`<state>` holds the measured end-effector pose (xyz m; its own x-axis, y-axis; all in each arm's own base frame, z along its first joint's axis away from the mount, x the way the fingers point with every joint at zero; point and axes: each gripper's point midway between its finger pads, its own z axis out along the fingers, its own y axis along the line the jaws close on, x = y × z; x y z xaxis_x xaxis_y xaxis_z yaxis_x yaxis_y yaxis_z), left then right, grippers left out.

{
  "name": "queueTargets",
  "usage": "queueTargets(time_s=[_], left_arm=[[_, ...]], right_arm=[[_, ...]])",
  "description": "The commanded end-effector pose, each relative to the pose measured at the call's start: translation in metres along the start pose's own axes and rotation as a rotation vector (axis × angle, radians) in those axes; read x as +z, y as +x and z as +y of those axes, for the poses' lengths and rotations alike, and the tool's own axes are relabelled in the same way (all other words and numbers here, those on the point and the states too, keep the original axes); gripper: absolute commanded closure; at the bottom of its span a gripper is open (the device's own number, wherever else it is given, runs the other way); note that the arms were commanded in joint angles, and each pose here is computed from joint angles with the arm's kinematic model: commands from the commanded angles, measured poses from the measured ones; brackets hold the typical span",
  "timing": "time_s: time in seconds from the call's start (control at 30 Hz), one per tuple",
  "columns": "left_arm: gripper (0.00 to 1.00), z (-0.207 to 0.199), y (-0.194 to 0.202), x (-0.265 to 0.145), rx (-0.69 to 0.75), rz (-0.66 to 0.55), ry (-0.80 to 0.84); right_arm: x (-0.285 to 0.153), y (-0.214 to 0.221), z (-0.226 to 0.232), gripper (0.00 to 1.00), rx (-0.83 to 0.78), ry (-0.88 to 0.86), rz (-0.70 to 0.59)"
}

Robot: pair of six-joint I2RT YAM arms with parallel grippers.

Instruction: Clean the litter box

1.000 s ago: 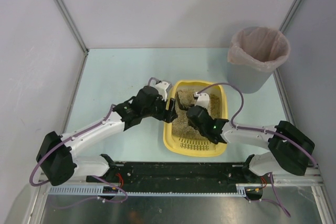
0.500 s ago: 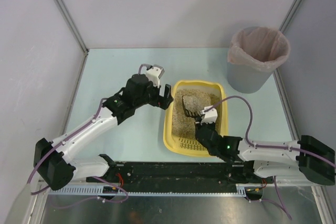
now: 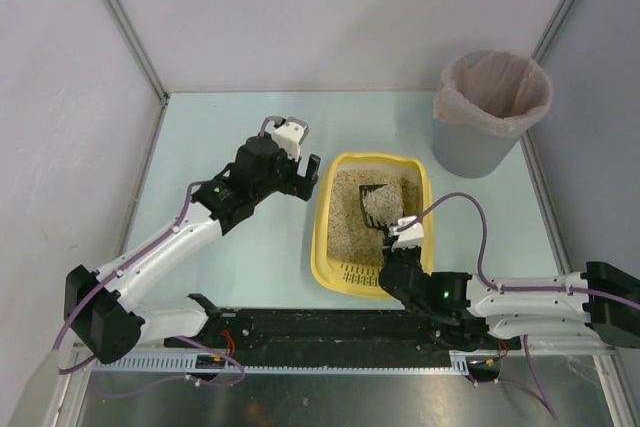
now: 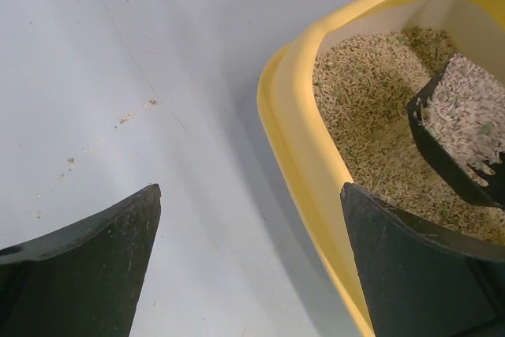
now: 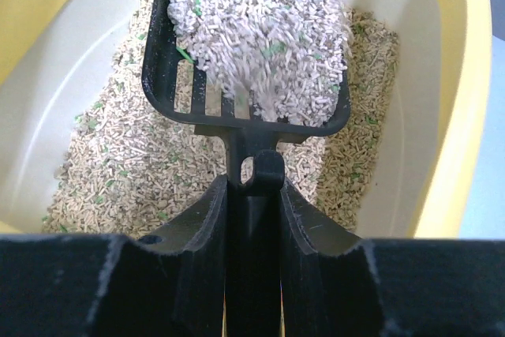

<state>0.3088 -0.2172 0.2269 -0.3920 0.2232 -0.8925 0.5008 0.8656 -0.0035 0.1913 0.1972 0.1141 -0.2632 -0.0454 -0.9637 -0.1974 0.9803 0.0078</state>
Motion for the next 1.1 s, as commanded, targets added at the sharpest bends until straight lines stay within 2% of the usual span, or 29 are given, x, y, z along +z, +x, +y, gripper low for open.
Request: queueTargets(time_s=[0.0,0.07,0.13,0.17,0.2,0.23,0.27,0.3,0.37,0.43,0.47,0.53,0.6,0.63,0.7,0.77,0.8,0.83,0.87,0.9,0.93,0.97,1.03,1.07], left_arm=[[0.0,0.009,-0.012,-0.005,0.036,-0.044,-0.027],[0.0,0.008,-0.01,-0.004,0.036,-0.036,-0.021],[0.0,0.007,-0.011,-0.004,0.035,-0.039,-0.017],[0.0,0.007,-0.009,-0.004,0.037,-0.035,-0.02],[0.0,0.008,-0.009,-0.004,0.038,-0.035,-0.022],[0.0,0.009,-0.008,-0.004,0.039,-0.032,-0.025],[0.0,0.01,-0.007,-0.003,0.04,-0.029,-0.028],[0.0,0.01,-0.007,-0.003,0.04,-0.029,-0.028],[0.0,0.009,-0.005,-0.002,0.041,-0.024,-0.024],[0.0,0.009,-0.004,-0.002,0.042,-0.021,-0.027],[0.0,0.01,-0.003,-0.002,0.045,-0.02,-0.028],[0.0,0.01,-0.004,-0.001,0.044,-0.021,-0.03],[0.0,0.009,-0.004,-0.002,0.046,-0.023,-0.027],[0.0,0.01,-0.004,-0.003,0.045,-0.026,-0.029],[0.0,0.011,-0.004,-0.003,0.046,-0.024,-0.034],[0.0,0.01,-0.003,-0.002,0.045,-0.021,-0.028],[0.0,0.01,-0.003,-0.002,0.045,-0.021,-0.026],[0.0,0.009,-0.004,-0.003,0.044,-0.025,-0.02],[0.0,0.008,-0.003,-0.003,0.044,-0.024,-0.019],[0.0,0.008,-0.003,-0.003,0.044,-0.024,-0.019],[0.0,0.009,-0.003,-0.002,0.043,-0.021,-0.023],[0.0,0.009,-0.002,-0.002,0.044,-0.019,-0.022],[0.0,0.008,-0.003,-0.002,0.042,-0.02,-0.014],[0.0,0.007,-0.003,-0.002,0.039,-0.022,-0.009]], right_arm=[[-0.002,-0.024,0.015,1.0,0.071,-0.047,-0.07],[-0.001,-0.018,0.014,1.0,0.052,0.013,-0.062],[0.0,-0.016,-0.007,1.0,0.072,0.124,-0.062],[0.0,-0.016,-0.003,1.0,0.051,0.099,-0.057],[0.0,-0.021,0.024,1.0,0.101,-0.016,-0.056],[-0.001,-0.022,0.032,1.0,0.01,-0.053,-0.059],[-0.003,-0.022,0.039,1.0,0.007,-0.063,-0.064],[0.0,-0.013,0.023,1.0,-0.048,0.031,-0.056],[0.003,-0.015,0.008,1.0,0.026,0.122,-0.063],[0.002,-0.019,0.029,1.0,0.029,0.01,-0.056],[0.001,-0.022,0.038,1.0,-0.064,-0.04,-0.06],[0.001,-0.02,0.029,1.0,-0.085,0.025,-0.074],[0.005,-0.015,-0.001,1.0,-0.01,0.144,-0.058],[0.003,-0.023,0.004,1.0,0.024,0.099,-0.058],[-0.002,-0.025,0.037,1.0,-0.045,-0.092,-0.069],[-0.001,-0.027,0.029,1.0,-0.04,-0.032,-0.078],[0.002,-0.022,0.004,1.0,-0.08,0.076,-0.073],[0.007,-0.021,-0.007,1.0,0.011,0.126,-0.068],[0.006,-0.025,-0.007,1.0,0.021,0.105,-0.064],[0.006,-0.025,0.016,1.0,0.052,-0.018,-0.059],[0.001,-0.027,0.029,1.0,-0.056,-0.095,-0.068],[0.001,-0.024,0.035,1.0,-0.086,-0.1,-0.067],[0.005,-0.025,0.011,1.0,-0.117,0.06,-0.069],[0.009,-0.023,0.0,1.0,-0.047,0.118,-0.062]])
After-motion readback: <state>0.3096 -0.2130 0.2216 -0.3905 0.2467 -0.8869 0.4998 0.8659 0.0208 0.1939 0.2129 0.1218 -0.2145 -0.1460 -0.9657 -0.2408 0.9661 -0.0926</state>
